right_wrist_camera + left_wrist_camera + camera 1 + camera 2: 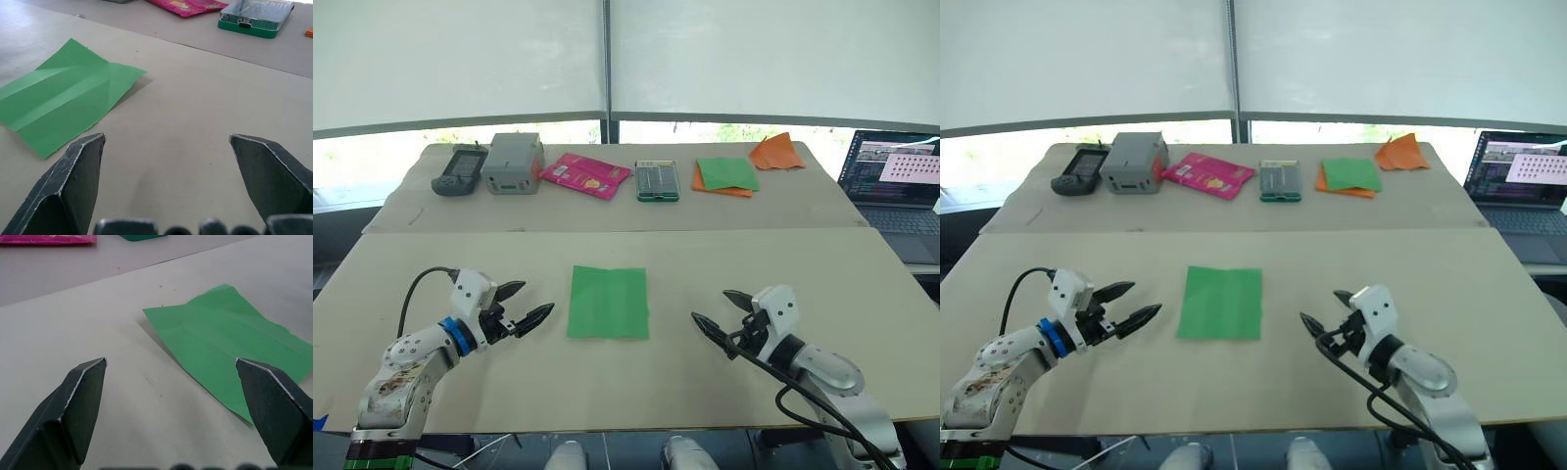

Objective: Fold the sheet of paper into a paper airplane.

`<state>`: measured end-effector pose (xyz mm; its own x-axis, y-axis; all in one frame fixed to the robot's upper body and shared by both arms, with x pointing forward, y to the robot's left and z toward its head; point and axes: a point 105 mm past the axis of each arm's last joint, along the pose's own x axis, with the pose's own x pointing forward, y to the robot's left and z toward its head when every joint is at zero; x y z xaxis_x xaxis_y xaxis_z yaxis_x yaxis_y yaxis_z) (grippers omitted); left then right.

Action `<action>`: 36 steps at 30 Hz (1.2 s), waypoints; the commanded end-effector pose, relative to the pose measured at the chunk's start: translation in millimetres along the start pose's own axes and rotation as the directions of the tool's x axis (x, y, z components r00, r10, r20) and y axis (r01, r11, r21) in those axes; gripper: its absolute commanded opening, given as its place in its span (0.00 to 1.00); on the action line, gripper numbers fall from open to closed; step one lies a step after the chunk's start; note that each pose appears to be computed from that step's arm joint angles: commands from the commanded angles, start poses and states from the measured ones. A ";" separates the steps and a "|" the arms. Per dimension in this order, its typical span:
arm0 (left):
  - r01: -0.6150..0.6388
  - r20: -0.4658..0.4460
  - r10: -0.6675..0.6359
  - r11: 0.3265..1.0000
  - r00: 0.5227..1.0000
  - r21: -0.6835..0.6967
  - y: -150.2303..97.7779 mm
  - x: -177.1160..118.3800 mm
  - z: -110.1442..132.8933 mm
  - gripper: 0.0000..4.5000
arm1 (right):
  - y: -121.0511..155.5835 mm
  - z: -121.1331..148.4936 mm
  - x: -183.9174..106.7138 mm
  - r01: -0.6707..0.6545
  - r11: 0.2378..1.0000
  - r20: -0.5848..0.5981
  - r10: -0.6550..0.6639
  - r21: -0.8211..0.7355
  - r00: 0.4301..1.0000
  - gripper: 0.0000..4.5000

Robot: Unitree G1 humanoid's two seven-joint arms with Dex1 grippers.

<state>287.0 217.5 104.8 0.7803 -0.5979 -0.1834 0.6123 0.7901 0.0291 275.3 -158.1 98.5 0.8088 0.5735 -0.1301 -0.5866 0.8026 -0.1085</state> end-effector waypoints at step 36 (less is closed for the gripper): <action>0.536 -0.340 -0.446 0.809 0.828 0.242 -23.1 94.6 -41.1 0.00 | 10.8 23.7 7.8 -0.121 0.993 -0.013 0.121 -0.003 0.993 1.00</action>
<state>347.9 145.6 63.1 0.3680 -0.8253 -0.4282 0.9297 0.3207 0.1809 276.8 -146.3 112.2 0.7524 0.6364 -0.1698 -0.6551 0.7497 -0.0931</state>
